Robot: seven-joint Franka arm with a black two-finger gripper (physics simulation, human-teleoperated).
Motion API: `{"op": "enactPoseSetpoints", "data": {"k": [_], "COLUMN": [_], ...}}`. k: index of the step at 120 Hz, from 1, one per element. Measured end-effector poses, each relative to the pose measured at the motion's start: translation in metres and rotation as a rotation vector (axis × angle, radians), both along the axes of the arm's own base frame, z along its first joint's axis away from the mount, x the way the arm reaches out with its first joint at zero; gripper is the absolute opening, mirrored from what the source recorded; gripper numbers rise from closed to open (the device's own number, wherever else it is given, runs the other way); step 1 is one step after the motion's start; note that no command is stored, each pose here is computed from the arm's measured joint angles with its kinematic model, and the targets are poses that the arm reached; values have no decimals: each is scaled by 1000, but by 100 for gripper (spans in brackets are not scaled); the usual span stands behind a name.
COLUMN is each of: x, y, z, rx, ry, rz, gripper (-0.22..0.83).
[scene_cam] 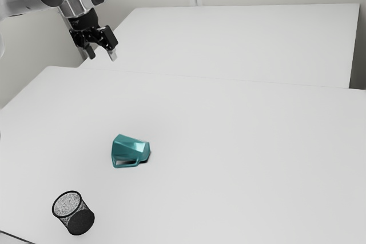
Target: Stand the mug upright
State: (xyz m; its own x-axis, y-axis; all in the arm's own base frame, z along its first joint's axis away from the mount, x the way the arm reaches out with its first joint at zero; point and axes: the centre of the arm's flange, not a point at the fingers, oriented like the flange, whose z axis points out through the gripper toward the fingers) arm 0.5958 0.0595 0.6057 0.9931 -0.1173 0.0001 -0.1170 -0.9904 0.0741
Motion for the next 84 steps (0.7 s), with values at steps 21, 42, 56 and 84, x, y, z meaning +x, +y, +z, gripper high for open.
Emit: {"op": "enactPoseSetpoints", "data": {"k": [21, 42, 56, 84], "x": [0, -5, -24, -51], "y": [0, -1, 17, 85], "z": [1, -11, -27, -98], "rx": [1, -21, -139, -446], "ry": [-6, 30, 80, 120], "rz": [-4, -6, 47, 183], "gripper": [62, 62, 61, 62]}}
